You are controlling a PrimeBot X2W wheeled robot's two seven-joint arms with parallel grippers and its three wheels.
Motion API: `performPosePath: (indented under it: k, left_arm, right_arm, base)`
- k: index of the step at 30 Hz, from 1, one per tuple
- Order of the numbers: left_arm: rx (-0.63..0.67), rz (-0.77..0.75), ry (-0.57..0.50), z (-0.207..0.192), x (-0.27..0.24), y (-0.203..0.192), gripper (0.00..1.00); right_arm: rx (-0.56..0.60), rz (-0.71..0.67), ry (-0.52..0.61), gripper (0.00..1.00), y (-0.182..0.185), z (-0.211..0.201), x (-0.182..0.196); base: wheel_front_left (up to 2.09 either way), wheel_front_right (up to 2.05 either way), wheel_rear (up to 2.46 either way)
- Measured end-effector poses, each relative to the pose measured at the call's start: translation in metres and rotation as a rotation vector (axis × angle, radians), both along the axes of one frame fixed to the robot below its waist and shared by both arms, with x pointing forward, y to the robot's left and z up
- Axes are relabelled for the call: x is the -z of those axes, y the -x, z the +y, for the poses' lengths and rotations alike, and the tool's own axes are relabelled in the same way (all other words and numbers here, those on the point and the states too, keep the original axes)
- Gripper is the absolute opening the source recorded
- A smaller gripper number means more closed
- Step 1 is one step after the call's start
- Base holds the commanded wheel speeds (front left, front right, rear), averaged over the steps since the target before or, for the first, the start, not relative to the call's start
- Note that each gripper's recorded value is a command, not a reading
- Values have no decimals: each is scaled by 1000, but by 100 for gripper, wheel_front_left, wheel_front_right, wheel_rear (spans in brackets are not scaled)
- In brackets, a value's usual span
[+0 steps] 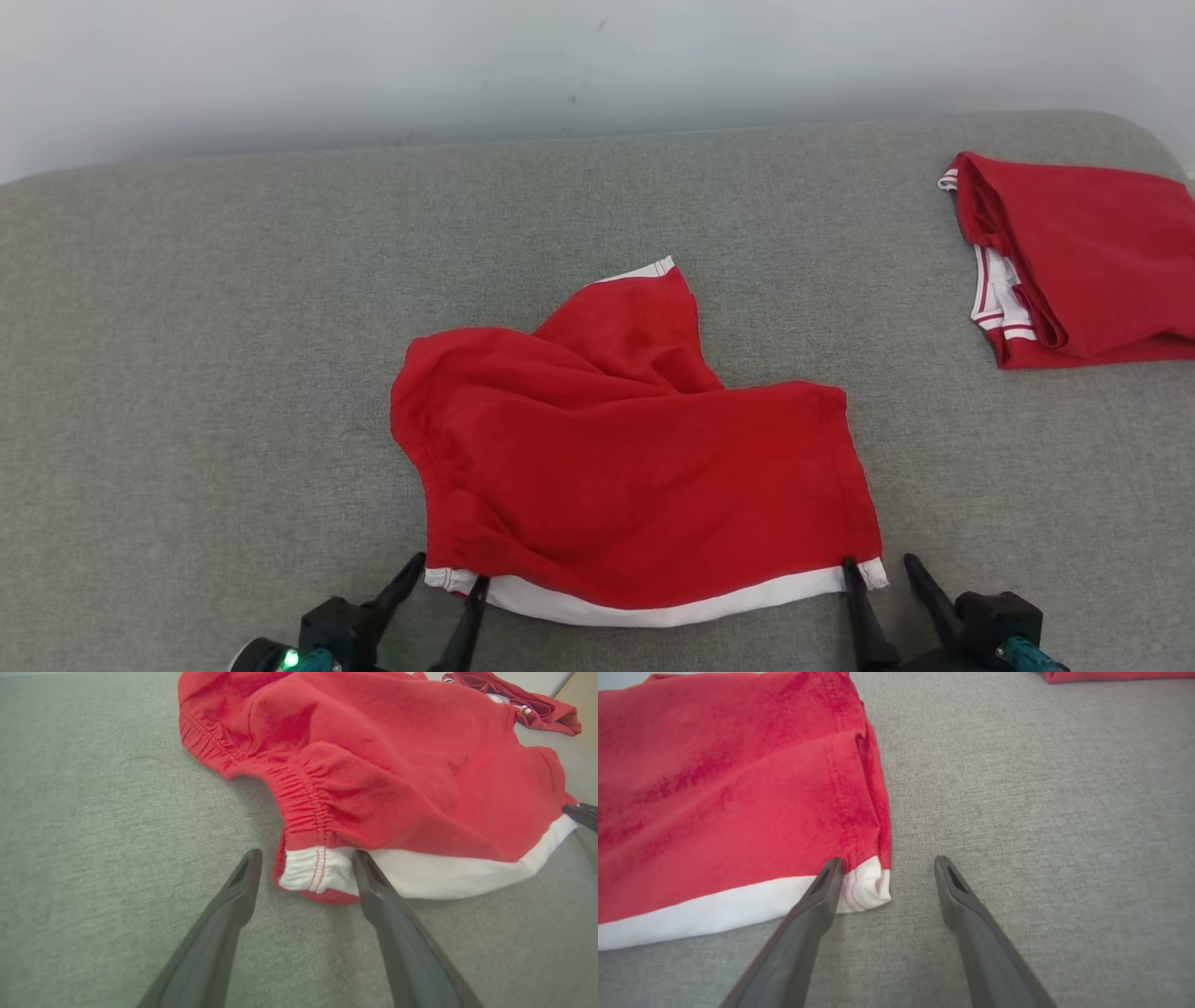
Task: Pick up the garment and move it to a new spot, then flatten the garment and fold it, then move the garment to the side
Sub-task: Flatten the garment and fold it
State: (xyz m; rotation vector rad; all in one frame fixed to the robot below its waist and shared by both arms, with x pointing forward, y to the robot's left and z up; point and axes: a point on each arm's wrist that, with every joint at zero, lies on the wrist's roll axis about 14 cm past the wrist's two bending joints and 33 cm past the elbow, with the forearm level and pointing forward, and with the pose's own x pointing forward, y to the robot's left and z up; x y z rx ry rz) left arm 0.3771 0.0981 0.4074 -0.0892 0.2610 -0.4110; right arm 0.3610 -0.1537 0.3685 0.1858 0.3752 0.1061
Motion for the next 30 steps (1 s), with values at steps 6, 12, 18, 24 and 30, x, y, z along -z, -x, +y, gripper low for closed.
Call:
performPosePath:
  k: [6,12,18,24,30]
  left_arm:
    - [35,-11,18,-12,-6,5,0]
    - [36,-62,38,-12,-23,4,0]
    - [17,-169,58,-3,-57,-7,0]
    - [30,-312,89,-5,-106,-37,0]
    - [111,-427,73,-19,-146,-73,0]
  right_arm:
    - [-30,21,-51,0,2,18,4]
    - [-35,-37,-78,0,-6,23,-15]
    - [-36,-177,-66,0,-24,12,-55]
    - [-53,-311,-96,0,-54,14,-100]
    - [-88,-400,-94,0,-96,13,-140]
  base:
    - [0,0,0]
    - [0,0,0]
    - [0,0,0]
    - [0,0,0]
    - [0,0,0]
